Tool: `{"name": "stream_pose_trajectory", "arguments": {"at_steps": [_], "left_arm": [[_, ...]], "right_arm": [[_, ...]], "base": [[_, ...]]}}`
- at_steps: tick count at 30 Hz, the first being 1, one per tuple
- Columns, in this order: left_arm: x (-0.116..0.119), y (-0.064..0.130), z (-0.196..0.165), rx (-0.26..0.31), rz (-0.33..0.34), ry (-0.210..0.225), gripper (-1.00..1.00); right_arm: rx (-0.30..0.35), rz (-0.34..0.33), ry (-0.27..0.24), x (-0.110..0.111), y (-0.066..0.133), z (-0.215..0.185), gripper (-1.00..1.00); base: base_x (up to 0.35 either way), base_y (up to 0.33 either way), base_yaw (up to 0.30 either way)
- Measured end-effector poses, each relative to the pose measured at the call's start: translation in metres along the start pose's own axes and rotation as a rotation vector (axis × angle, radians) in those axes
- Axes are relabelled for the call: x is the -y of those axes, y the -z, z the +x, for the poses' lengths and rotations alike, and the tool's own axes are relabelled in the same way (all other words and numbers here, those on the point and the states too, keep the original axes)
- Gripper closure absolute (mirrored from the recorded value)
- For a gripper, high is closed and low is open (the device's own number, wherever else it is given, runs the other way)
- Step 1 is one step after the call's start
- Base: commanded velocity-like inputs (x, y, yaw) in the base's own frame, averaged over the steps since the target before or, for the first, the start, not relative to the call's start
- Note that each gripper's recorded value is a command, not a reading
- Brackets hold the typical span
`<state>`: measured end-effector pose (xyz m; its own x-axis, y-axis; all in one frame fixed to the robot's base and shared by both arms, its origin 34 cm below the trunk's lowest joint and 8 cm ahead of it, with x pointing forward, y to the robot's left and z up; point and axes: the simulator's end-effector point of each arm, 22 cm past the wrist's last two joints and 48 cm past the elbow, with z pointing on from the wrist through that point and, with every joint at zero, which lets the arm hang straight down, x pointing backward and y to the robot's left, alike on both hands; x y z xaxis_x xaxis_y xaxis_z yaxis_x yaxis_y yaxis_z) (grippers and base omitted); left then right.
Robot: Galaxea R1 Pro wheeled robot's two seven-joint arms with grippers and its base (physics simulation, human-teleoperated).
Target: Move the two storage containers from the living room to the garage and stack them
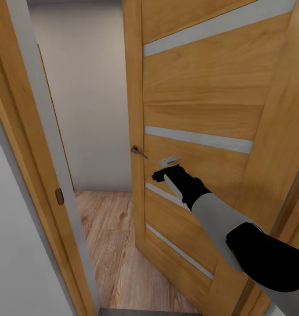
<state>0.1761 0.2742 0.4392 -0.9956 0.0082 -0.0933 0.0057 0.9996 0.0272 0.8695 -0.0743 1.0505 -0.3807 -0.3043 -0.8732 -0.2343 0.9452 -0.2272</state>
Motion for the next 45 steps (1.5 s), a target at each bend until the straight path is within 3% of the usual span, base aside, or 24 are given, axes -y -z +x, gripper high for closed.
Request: {"name": "stream_pose_trajectory", "arguments": {"at_steps": [2,4,9,15,20,28,40,45], "left_arm": [[0.0,0.0,0.0,0.0,0.0,0.0,-1.0],[0.0,0.0,0.0,0.0,0.0,0.0,-1.0],[0.0,0.0,0.0,0.0,0.0,-0.001,-1.0],[0.0,0.0,0.0,0.0,0.0,-0.001,-1.0],[0.0,0.0,0.0,0.0,0.0,-0.001,-1.0],[0.0,0.0,0.0,0.0,0.0,-0.001,-1.0],[0.001,0.0,0.0,0.0,0.002,-0.001,-1.0],[0.001,0.0,0.0,0.0,0.001,-0.001,-1.0]], "right_arm": [[-0.004,0.072,0.017,0.016,0.0,0.001,-1.0],[-0.023,0.195,0.055,0.043,0.0,0.01,-1.0],[-0.046,0.279,0.083,0.061,0.001,0.019,-1.0],[-0.101,0.487,0.122,0.104,0.017,0.03,-1.0],[-0.109,0.531,0.156,0.112,0.02,0.033,-1.0],[-0.112,0.544,0.167,0.116,0.02,0.035,-1.0],[-0.129,0.549,0.16,0.123,0.018,0.037,-1.0],[-0.128,0.54,0.123,0.127,0.017,0.034,-1.0]], "base": [[0.002,0.0,0.0],[0.0,0.0,0.0],[0.0,0.0,0.0],[0.0,0.0,0.0],[0.0,0.0,0.0],[0.0,0.0,0.0],[0.0,0.0,0.0],[0.0,0.0,0.0]]}}
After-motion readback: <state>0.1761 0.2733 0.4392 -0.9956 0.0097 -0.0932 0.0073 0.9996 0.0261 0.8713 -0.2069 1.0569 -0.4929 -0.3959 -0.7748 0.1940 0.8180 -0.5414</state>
